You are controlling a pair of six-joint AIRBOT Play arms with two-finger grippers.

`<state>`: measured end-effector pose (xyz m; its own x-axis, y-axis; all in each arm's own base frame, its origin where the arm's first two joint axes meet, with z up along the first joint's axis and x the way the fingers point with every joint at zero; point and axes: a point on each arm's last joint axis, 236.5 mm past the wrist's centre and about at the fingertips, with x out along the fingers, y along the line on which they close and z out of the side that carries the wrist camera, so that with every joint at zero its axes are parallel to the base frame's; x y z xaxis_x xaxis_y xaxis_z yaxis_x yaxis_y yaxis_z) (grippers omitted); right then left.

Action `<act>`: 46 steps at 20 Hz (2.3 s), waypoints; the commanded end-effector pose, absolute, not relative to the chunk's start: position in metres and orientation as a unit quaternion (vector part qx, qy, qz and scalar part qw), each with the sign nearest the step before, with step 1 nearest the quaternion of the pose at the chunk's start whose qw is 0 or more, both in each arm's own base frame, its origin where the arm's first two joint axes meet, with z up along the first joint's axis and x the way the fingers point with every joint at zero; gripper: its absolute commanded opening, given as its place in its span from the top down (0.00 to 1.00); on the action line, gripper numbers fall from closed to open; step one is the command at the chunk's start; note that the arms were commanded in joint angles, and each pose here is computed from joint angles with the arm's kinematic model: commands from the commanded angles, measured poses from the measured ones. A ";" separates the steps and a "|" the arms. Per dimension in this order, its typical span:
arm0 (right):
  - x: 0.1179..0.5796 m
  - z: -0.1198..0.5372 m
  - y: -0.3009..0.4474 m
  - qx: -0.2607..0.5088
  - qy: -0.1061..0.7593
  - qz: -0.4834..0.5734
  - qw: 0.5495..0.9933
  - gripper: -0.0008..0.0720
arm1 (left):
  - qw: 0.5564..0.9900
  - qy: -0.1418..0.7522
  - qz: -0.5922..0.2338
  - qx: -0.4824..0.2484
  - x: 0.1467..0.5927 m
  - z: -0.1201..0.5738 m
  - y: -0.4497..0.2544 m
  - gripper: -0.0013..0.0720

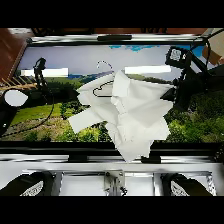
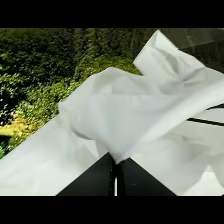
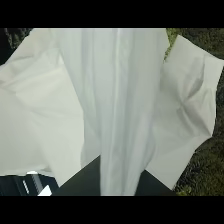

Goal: Fold the shirts.

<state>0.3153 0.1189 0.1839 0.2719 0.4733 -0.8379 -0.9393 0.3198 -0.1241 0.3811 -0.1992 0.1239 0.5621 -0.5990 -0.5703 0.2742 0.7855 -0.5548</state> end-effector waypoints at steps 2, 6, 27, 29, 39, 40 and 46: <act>0.307 0.196 0.141 -0.285 0.338 0.516 0.734 0.91 | 0.854 0.306 -0.365 -0.208 0.357 0.218 -0.243 0.93; 0.311 0.222 0.156 -0.213 0.321 0.491 0.781 0.91 | 0.854 0.203 -0.452 -0.157 0.314 0.320 -0.283 0.93; 0.296 0.341 0.149 -0.072 0.194 0.352 0.913 0.91 | 0.912 0.087 -0.396 -0.065 0.303 0.411 -0.268 0.04; 0.320 0.348 0.123 -0.077 0.176 0.282 0.940 0.91 | 0.917 0.100 -0.383 -0.039 0.307 0.400 -0.263 0.06; 0.365 0.428 -0.055 -0.153 0.037 -0.116 0.981 0.91 | 0.907 0.174 -0.383 0.001 0.300 0.360 -0.260 0.06; 0.363 0.431 -0.068 -0.141 0.032 -0.135 0.980 0.91 | 0.908 0.174 -0.382 0.001 0.300 0.360 -0.260 0.06; 0.330 0.453 -0.181 -0.053 -0.025 -0.289 0.956 0.91 | 0.903 0.202 -0.379 0.017 0.299 0.345 -0.258 0.06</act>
